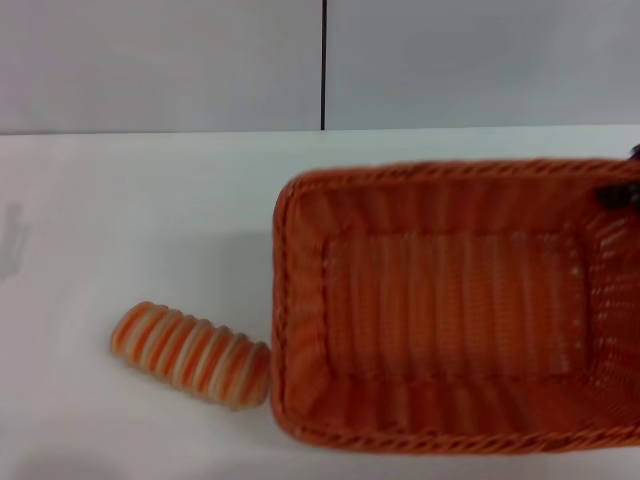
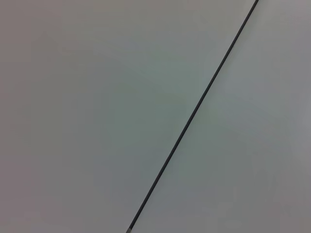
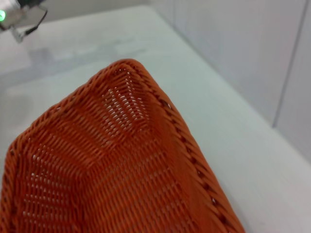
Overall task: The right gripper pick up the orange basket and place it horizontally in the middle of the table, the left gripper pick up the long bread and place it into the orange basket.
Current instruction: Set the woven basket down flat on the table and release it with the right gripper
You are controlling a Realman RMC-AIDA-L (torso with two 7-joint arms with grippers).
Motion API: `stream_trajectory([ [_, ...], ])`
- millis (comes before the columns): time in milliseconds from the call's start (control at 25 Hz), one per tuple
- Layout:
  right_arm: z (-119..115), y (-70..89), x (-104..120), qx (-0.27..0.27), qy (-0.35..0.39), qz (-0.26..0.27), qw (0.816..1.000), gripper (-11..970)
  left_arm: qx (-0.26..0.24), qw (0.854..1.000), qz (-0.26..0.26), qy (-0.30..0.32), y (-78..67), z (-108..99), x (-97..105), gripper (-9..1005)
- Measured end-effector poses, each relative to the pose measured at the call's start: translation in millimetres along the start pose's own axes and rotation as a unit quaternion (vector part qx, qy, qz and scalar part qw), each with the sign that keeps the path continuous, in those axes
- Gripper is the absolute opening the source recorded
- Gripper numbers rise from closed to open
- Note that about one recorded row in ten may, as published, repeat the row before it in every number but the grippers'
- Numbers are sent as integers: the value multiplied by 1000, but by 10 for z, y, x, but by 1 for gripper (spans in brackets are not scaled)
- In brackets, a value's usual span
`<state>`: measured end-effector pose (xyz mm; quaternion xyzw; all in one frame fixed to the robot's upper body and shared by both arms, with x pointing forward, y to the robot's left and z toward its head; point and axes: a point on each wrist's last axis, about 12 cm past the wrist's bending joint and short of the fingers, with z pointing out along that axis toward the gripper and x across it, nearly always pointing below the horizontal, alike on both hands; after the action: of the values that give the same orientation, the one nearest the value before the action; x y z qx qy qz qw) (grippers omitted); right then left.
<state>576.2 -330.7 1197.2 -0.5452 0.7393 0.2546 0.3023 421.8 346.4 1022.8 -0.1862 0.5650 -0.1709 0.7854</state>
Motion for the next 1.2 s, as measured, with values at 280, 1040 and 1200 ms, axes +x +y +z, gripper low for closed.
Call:
stream_trajectory([
  [280, 359, -73, -43, -38, 27, -18, 999, 148, -2, 1000, -3, 0, 0, -13, 2, 781],
  [1040, 665, -106, -168, -35, 13, -9, 999, 214, -2, 1000, -9, 5, -2, 15, 19, 775],
  [1200, 620, -143, -148, -14, -6, 10, 1000, 269, -4, 1000, -9, 6, 0, 17, 22, 774],
])
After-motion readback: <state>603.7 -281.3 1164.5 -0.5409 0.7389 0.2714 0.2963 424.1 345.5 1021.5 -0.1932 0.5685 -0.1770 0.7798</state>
